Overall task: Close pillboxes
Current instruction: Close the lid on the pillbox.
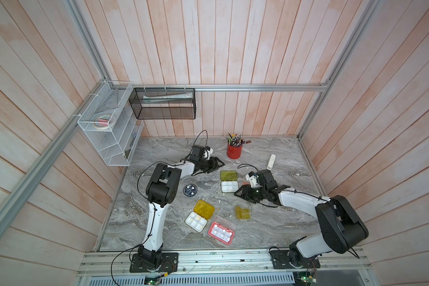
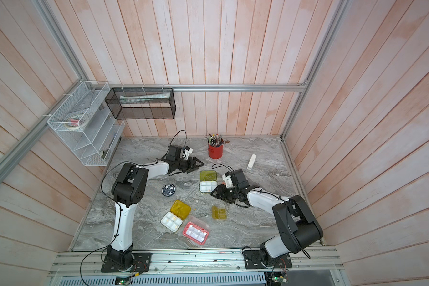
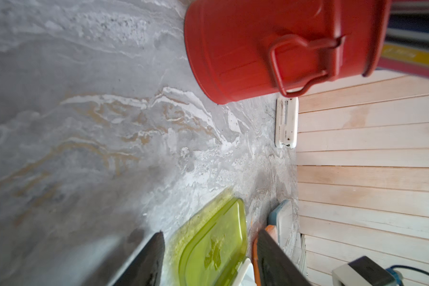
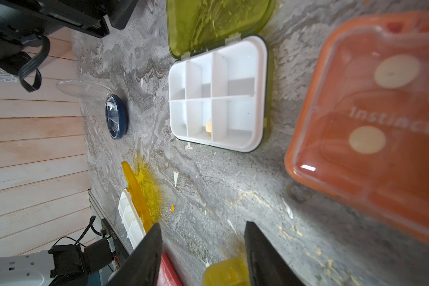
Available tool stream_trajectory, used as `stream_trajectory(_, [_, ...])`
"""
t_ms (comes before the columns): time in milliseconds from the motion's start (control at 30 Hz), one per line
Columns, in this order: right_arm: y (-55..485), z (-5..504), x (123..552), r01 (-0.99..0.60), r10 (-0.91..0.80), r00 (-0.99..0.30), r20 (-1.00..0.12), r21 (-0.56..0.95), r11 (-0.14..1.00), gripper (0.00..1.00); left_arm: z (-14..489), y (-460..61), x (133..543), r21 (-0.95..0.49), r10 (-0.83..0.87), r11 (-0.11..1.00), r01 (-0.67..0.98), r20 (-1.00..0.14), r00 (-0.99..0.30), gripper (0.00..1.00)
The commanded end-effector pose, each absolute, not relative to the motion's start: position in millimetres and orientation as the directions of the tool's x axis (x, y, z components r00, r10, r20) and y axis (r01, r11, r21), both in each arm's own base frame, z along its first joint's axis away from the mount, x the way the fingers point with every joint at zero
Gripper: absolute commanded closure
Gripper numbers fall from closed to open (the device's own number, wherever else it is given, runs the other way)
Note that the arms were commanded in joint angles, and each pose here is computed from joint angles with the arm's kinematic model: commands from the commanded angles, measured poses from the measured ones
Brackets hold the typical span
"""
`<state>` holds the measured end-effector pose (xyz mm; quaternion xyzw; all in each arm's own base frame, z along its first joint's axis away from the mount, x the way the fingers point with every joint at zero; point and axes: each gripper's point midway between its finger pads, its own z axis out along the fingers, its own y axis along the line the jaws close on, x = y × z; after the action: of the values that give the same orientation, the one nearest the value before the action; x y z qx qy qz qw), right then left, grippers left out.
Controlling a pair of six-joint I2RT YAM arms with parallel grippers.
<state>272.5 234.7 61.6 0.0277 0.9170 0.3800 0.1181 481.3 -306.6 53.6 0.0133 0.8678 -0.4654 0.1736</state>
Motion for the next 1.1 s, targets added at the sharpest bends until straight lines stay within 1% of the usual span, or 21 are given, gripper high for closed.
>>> stream_trajectory(0, [237.8,54.4,270.0,-0.045,0.122,-0.975,-0.186,0.702,0.711,0.44,46.2,-308.9,484.5,-0.818,-0.138,0.546,0.182,-0.303,-0.943,0.38])
stream_trajectory(467, [243.1,41.2,282.8,-0.045,0.106,-0.979,-0.176,0.685,0.727,0.44,21.8,-317.0,474.3,-0.830,-0.105,0.535,0.158,-0.251,-0.962,0.38])
stream_trajectory(1067, [244.5,27.4,301.0,-0.052,0.077,-0.982,-0.171,0.640,0.766,0.45,26.0,-319.0,463.8,-0.837,-0.071,0.518,0.175,-0.246,-0.967,0.38])
